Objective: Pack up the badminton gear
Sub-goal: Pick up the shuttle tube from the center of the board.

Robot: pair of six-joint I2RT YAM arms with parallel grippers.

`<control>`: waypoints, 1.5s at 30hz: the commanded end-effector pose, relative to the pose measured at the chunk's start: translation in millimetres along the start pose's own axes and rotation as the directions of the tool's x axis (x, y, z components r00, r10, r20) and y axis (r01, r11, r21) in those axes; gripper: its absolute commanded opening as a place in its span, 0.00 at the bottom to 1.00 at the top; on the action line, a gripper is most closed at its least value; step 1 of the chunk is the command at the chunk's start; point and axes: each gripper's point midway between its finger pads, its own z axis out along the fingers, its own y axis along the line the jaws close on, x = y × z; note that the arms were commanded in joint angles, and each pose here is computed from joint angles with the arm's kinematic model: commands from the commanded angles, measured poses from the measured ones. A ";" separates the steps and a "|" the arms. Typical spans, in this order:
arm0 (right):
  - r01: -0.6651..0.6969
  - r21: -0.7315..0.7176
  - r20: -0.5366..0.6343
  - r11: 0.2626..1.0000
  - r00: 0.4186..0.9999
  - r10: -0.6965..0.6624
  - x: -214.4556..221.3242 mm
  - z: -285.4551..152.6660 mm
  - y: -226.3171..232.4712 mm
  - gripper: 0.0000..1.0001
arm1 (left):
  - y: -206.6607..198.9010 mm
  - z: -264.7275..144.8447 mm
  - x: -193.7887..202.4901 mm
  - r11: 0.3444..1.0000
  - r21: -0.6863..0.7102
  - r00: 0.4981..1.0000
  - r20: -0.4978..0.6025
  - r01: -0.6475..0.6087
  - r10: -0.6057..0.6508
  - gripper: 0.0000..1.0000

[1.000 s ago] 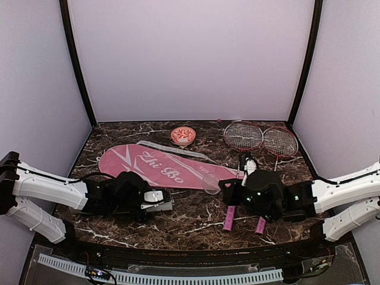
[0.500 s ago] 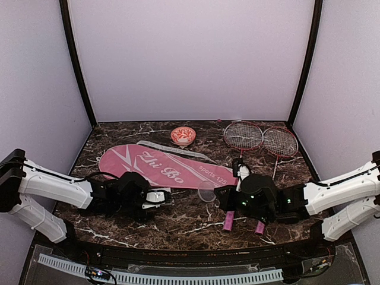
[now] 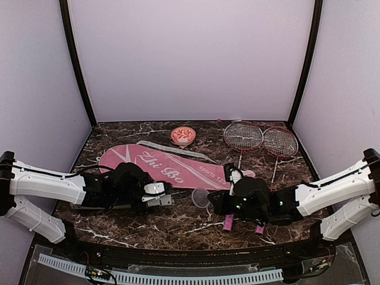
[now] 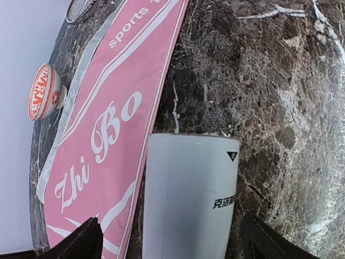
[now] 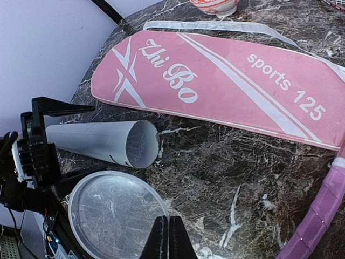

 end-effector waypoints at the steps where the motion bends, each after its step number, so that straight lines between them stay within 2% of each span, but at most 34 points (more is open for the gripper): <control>1: -0.034 -0.046 0.009 0.998 0.999 0.035 -6.6 3.7 13.4 0.00 | -6.3 -3.4 6.7 0.995 0.089 0.998 -0.034 0.054 -0.052 0.91; 9: -0.057 -0.054 -0.008 0.997 0.998 0.057 -1.9 4.9 13.0 0.00 | -2.1 12.8 11.1 0.979 0.159 0.989 -0.102 0.126 -0.111 0.91; 17: -0.066 -0.064 -0.023 0.996 0.998 0.064 1.2 4.7 15.0 0.00 | -1.1 22.8 21.8 0.976 0.160 0.982 -0.146 0.145 -0.122 0.91; 32: -0.058 -0.065 -0.038 0.996 0.998 0.056 7.6 8.5 17.2 0.00 | -16.4 18.8 19.5 0.934 0.276 0.967 -0.180 0.225 -0.180 0.87; 39: -0.057 -0.063 -0.040 0.996 0.998 0.055 8.1 13.1 19.7 0.00 | -1.9 15.0 16.3 0.956 0.213 0.975 -0.135 0.202 -0.176 0.87; 45: -0.068 -0.085 -0.061 0.994 0.996 0.063 11.0 16.1 28.5 0.00 | -4.1 25.6 28.4 0.938 0.238 0.958 -0.197 0.252 -0.207 0.89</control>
